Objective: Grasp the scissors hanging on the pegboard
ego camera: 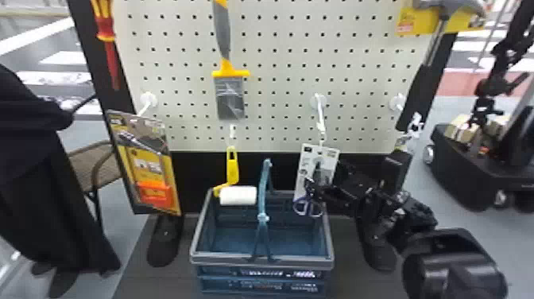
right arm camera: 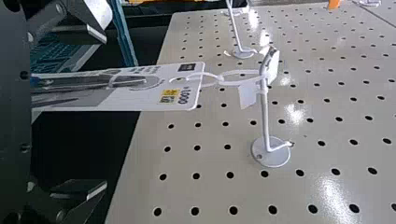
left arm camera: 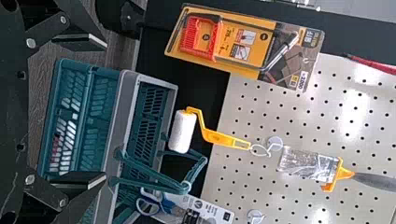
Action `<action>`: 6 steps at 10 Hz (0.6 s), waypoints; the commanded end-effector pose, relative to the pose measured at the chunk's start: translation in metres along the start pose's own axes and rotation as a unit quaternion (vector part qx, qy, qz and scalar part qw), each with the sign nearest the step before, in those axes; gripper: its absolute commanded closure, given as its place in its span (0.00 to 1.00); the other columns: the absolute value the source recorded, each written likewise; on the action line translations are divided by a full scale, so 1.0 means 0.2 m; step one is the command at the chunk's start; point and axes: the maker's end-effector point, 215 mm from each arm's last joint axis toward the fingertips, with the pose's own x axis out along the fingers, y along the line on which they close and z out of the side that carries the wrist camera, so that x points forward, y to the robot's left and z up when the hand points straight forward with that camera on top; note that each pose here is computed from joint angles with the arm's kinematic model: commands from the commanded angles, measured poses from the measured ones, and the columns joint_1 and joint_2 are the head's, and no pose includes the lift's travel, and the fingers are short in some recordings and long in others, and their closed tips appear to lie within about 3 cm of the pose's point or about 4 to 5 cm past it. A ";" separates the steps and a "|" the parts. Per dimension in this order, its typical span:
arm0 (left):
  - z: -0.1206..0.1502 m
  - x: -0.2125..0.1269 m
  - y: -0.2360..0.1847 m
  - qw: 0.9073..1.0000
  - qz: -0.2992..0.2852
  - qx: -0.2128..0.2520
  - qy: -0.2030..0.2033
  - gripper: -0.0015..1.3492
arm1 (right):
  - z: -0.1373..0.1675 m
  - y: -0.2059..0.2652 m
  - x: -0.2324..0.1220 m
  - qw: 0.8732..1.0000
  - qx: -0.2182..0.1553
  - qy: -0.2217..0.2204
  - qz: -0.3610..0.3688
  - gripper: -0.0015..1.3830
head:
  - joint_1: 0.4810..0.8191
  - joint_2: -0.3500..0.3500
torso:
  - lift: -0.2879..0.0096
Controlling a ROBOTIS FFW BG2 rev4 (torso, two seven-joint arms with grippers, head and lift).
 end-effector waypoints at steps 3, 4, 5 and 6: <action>0.00 0.00 -0.01 1.000 -0.001 -0.001 -0.001 0.23 | -0.03 0.00 -0.01 1.000 0.017 0.001 -0.003 0.69 | 0.20 0.50 | 0.63; 0.00 0.00 0.00 1.000 -0.001 -0.002 -0.001 0.23 | -0.03 0.00 -0.01 1.000 0.019 -0.001 -0.003 0.88 | 0.20 0.50 | 0.63; 0.00 0.00 0.00 1.000 -0.001 -0.002 0.000 0.23 | -0.04 0.00 -0.01 1.000 0.021 0.001 -0.003 0.93 | 0.20 0.50 | 0.63; 0.00 0.00 0.00 1.000 0.000 -0.003 -0.001 0.23 | -0.04 0.00 -0.01 1.000 0.022 0.000 -0.003 0.93 | 0.20 0.50 | 0.63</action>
